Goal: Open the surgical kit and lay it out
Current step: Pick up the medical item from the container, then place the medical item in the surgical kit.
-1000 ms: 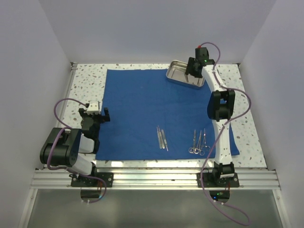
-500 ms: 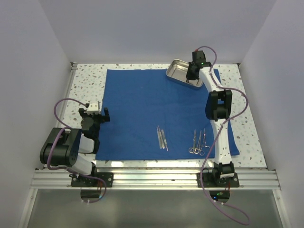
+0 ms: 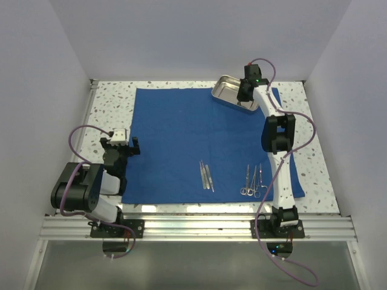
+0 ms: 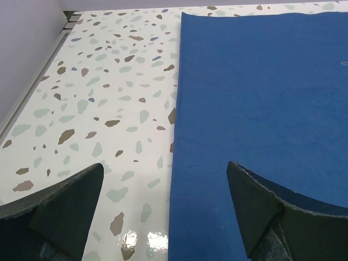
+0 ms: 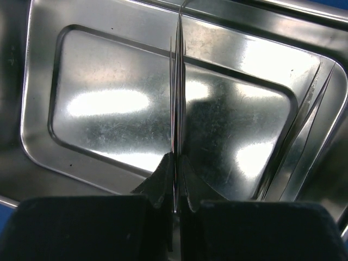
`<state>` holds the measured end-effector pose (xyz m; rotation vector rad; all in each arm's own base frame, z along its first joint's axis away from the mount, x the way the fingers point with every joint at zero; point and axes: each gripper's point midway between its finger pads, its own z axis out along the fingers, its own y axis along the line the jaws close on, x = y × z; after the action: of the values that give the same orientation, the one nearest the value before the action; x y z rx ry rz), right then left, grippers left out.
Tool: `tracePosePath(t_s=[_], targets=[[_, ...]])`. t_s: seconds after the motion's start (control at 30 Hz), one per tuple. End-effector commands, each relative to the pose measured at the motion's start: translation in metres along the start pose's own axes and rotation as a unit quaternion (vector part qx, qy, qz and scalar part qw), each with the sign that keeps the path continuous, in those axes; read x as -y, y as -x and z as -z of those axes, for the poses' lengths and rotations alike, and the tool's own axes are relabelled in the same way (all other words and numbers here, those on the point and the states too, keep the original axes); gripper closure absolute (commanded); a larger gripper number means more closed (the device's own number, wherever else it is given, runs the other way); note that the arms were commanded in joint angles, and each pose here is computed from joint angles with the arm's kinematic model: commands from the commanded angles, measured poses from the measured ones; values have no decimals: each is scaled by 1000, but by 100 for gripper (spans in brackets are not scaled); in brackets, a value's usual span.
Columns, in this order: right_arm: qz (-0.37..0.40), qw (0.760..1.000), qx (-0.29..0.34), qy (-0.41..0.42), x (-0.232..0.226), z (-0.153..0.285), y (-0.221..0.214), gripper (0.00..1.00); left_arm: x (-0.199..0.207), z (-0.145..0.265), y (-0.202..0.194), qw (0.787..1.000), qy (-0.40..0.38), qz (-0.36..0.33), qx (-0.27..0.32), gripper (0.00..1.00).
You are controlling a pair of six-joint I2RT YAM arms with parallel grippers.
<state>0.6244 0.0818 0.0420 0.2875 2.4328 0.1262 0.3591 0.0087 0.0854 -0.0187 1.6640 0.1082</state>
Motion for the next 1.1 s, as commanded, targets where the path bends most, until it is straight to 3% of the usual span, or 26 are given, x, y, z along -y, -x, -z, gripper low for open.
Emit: tracePosePath(t_s=[0.0,0.3,0.57,0.67,0.9,1.07], targets=[[6,995,97,22,-17,65,74,100,-2,-5,30,998,7,0,57,0],[3,985,164,45,-29,124,120,100,-2,-5,28,999,5,1,50,0],[-27,986,138,86,-43,143,107,100,-2,-5,28,999,6,1,51,0],[-36,981,117,148,-72,159,93,100,-2,-6,29,999,6,1,53,0],[7,959,65,276,-180,220,16,100,-2,-6,31,998,7,-1,58,0],[34,941,-10,338,-246,265,-89,100,-3,-6,30,998,7,0,56,0]])
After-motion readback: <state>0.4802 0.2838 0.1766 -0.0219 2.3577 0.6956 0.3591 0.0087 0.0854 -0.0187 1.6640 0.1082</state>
